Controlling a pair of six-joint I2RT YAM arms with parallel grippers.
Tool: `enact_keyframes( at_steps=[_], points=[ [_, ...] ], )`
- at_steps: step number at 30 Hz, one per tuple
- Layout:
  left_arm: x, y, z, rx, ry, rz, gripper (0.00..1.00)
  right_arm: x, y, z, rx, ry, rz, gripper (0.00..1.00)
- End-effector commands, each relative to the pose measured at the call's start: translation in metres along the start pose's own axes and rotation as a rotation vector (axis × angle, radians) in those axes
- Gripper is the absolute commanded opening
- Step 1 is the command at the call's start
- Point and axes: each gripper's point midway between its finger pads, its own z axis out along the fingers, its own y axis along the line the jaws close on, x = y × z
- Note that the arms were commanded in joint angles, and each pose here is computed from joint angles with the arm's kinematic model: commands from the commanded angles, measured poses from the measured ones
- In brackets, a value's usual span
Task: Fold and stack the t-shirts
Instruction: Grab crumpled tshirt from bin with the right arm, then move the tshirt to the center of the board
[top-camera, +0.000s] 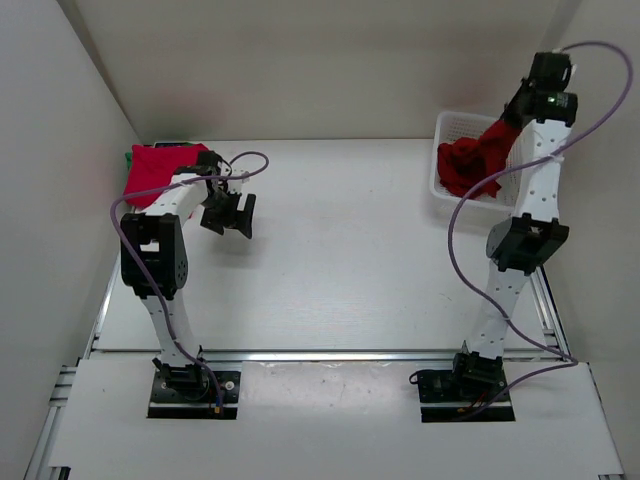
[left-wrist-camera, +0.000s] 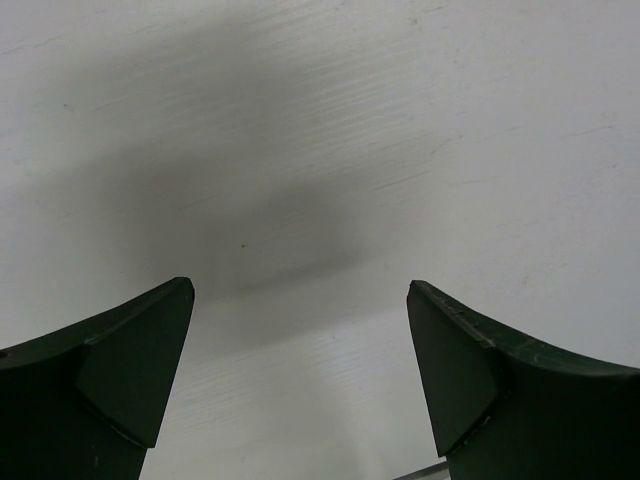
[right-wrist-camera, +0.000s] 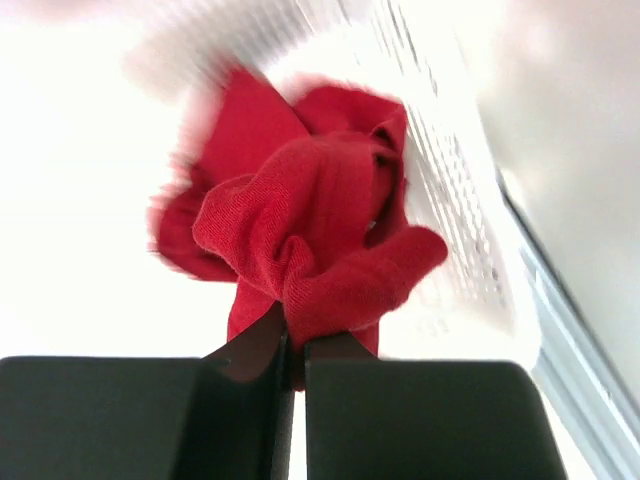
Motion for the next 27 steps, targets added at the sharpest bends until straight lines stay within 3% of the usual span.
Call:
enact_keyframes(
  at_steps=[1,3,7,10,14,18,27],
  points=[
    [-0.017,-0.017,-0.034,-0.002,-0.099,0.054,0.99,-0.118,0.037,-0.180,-0.202,-0.475,0.035,0.00],
    [-0.020,-0.022,-0.039,-0.013,-0.119,0.078,0.99,-0.144,0.058,-0.269,-0.350,-0.659,0.026,0.00],
    [-0.016,-0.028,-0.046,-0.048,-0.138,0.102,0.99,-0.149,0.100,-0.417,-0.648,-0.906,-0.016,0.00],
    [-0.018,-0.032,-0.055,-0.060,-0.159,0.109,0.98,-0.128,0.133,-0.489,-0.898,-0.968,-0.072,0.00],
    [-0.027,-0.026,-0.066,-0.098,-0.201,0.106,0.99,-0.092,0.168,-0.536,-1.119,-0.924,-0.102,0.01],
    [-0.034,-0.016,-0.075,-0.130,-0.230,0.077,0.99,-0.063,0.207,-0.513,-1.174,-0.785,-0.138,0.00],
    [-0.044,0.021,-0.096,-0.215,-0.280,0.013,0.99,0.046,0.302,-0.323,-1.100,-0.166,-0.159,0.03]
  ],
)
